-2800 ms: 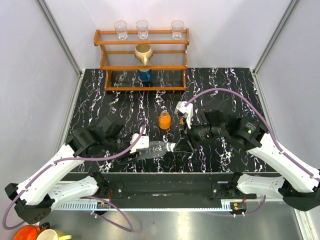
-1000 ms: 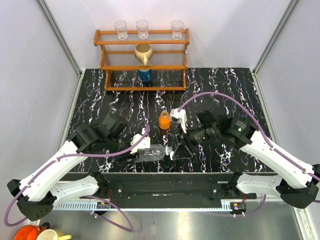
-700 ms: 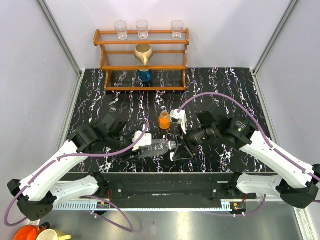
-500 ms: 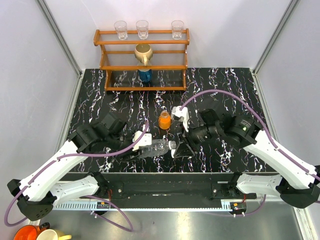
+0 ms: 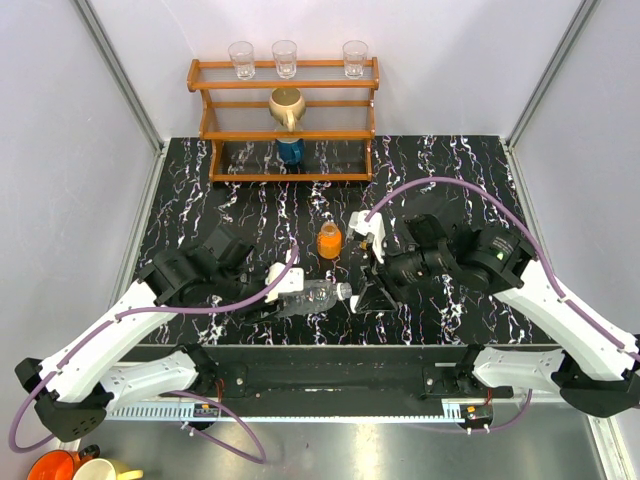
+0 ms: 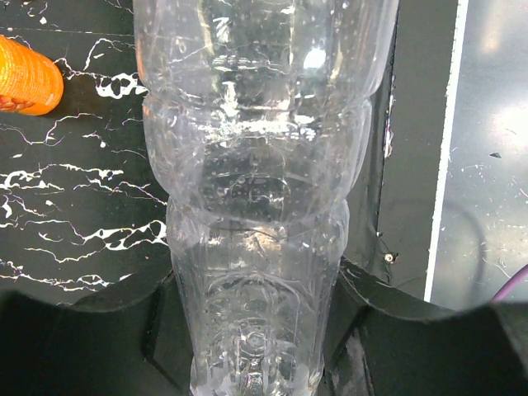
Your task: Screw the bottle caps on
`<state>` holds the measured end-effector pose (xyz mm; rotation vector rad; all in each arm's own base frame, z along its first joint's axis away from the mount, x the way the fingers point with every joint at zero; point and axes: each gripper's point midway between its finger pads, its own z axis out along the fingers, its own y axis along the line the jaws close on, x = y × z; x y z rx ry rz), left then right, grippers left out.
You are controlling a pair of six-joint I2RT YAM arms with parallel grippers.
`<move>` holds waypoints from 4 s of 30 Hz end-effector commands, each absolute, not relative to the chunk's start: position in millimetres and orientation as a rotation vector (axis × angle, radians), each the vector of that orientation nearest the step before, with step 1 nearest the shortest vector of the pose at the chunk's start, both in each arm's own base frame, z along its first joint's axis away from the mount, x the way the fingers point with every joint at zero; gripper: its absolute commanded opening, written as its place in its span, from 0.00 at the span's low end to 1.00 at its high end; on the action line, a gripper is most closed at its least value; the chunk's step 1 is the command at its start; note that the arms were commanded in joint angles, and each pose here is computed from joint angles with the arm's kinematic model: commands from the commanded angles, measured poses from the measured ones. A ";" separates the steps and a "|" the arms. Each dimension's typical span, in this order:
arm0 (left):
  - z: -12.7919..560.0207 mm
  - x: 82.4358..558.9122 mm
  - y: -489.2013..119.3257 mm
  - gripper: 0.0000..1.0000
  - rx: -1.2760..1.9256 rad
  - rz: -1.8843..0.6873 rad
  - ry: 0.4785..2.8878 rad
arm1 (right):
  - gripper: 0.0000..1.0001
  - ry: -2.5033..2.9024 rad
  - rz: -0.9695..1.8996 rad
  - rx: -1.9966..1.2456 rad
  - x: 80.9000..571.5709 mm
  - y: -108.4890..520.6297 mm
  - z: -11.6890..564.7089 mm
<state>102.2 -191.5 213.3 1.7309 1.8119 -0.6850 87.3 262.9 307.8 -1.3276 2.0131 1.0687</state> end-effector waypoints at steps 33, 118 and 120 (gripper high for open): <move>230.5 93.6 -200.7 0.42 1.761 -0.753 1.708 | 0.00 1.968 1.170 -1.341 102.5 285.7 302.5; 345.5 136.7 -221.4 0.33 1.129 -0.952 1.590 | 1.00 1.715 0.981 -0.840 147.6 261.3 381.1; 363.7 129.4 -226.5 0.37 1.073 -1.037 1.534 | 1.00 1.676 0.862 -0.749 173.1 255.4 401.5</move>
